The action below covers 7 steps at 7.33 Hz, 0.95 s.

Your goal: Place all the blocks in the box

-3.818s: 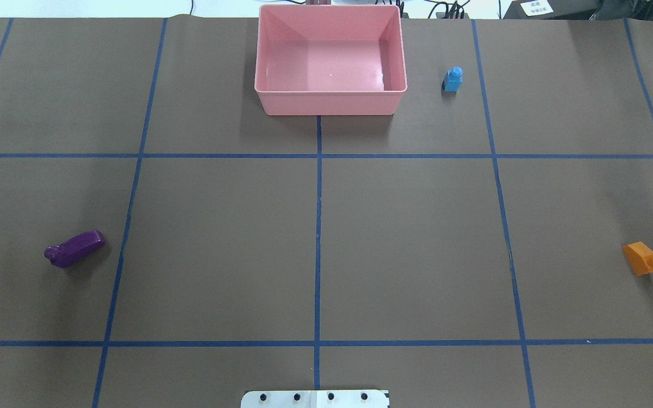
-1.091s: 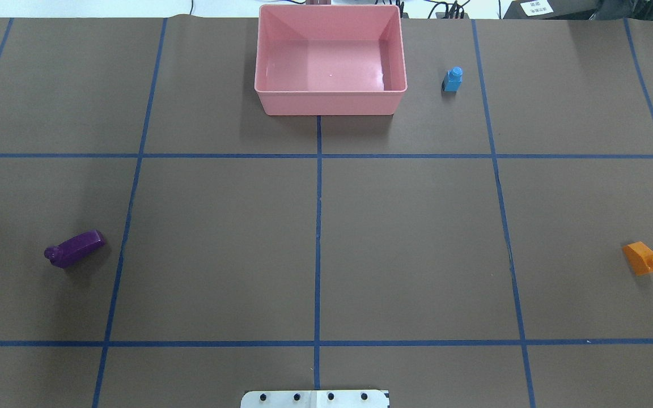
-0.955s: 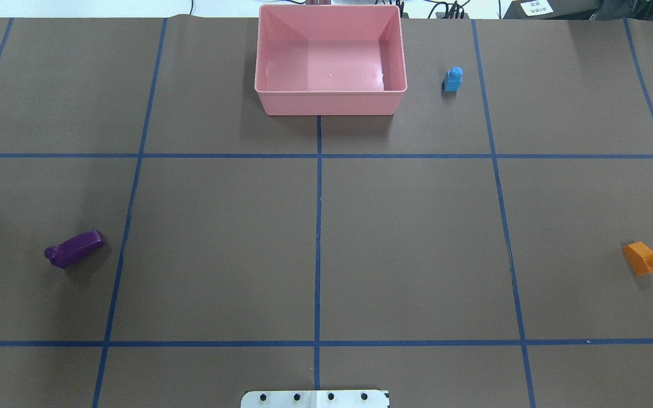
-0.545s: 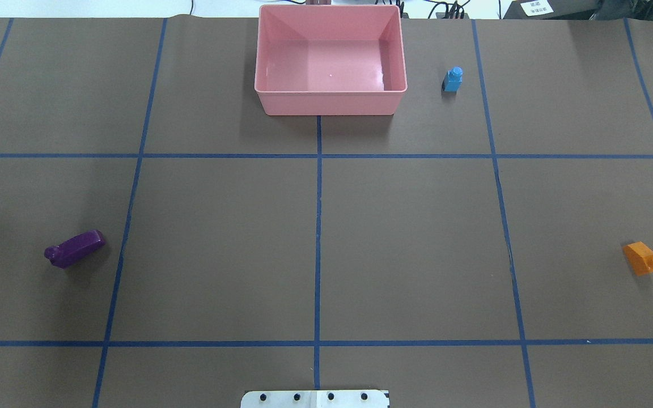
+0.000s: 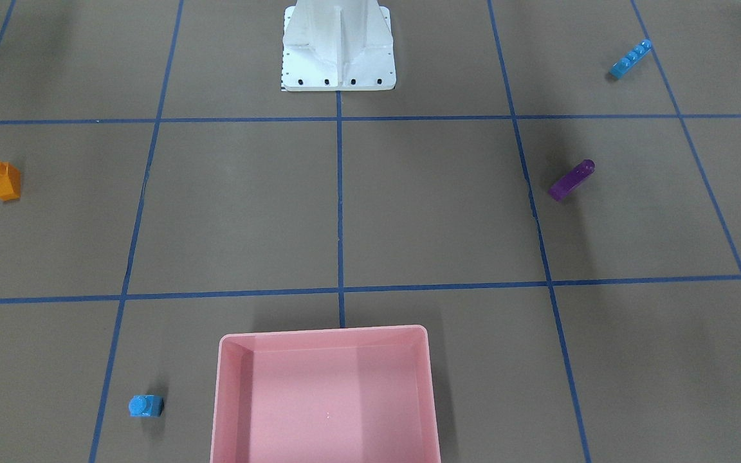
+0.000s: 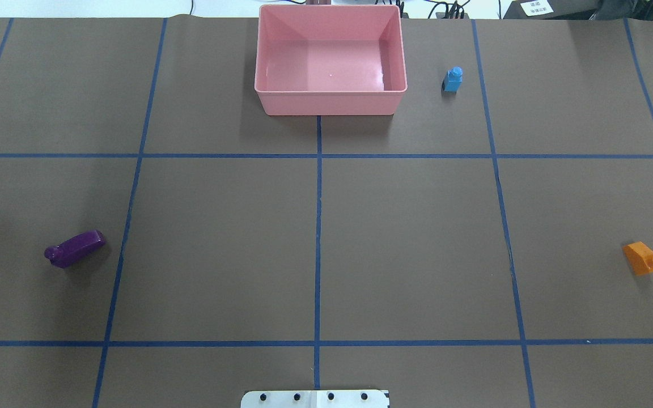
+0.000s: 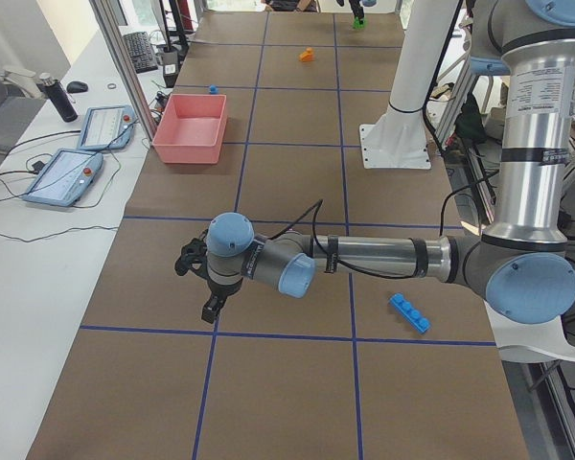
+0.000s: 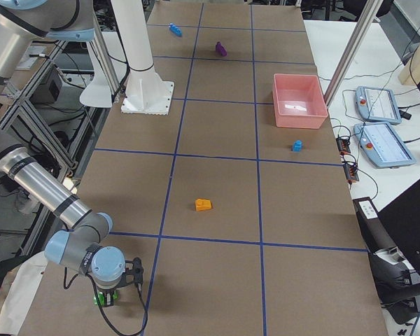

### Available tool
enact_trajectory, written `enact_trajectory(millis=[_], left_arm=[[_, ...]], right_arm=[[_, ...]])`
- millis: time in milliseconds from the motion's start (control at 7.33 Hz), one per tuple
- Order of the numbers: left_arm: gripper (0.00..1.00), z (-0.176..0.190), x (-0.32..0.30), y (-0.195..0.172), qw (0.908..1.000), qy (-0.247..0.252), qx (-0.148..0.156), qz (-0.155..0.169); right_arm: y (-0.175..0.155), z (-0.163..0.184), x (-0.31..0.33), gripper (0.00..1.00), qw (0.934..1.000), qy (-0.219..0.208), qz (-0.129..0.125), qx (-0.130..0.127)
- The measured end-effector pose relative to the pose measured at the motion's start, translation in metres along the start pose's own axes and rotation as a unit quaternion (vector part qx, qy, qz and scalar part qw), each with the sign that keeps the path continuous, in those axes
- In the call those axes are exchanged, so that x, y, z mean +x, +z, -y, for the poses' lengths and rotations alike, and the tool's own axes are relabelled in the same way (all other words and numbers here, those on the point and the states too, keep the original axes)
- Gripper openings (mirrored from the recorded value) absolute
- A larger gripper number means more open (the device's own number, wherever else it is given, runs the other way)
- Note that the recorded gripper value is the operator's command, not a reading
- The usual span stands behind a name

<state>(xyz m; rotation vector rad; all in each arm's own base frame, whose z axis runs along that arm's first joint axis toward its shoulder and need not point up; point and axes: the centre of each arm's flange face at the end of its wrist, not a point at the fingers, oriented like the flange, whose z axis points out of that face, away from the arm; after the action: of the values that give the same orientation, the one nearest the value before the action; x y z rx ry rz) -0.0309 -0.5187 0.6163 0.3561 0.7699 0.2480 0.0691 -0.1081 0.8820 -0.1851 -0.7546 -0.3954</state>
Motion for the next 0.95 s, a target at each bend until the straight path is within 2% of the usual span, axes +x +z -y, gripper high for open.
enact_trajectory(millis=[136, 273, 545, 682, 818, 955], left_arm=[[1.00, 0.000, 0.000, 0.000, 1.0000, 0.000, 0.000, 0.000], [1.00, 0.001, 0.000, 0.000, 1.0000, 0.000, 0.000, 0.000], [1.00, 0.002, 0.001, 0.000, 1.0000, 0.000, 0.001, 0.000], [0.97, 0.003, 0.003, 0.002, 1.0000, -0.004, -0.001, -0.002], [0.98, 0.011, 0.015, 0.008, 0.9999, -0.011, -0.005, -0.007], [1.00, 0.025, 0.041, 0.018, 0.9998, -0.011, -0.010, -0.016]], right_arm=[[0.003, -0.003, 0.002, 0.16, 1.0000, -0.001, -0.001, -0.004], [0.007, -0.007, 0.004, 0.00, 0.9999, -0.007, -0.004, -0.006], [0.015, -0.014, 0.009, 0.00, 0.9998, -0.017, -0.012, 0.002], [0.007, -0.007, 0.008, 0.00, 0.9996, -0.012, -0.017, 0.019], [-0.016, 0.013, 0.003, 0.00, 0.9984, 0.011, -0.022, 0.051], [-0.048, 0.048, -0.004, 0.00, 0.9944, 0.049, -0.022, 0.090]])
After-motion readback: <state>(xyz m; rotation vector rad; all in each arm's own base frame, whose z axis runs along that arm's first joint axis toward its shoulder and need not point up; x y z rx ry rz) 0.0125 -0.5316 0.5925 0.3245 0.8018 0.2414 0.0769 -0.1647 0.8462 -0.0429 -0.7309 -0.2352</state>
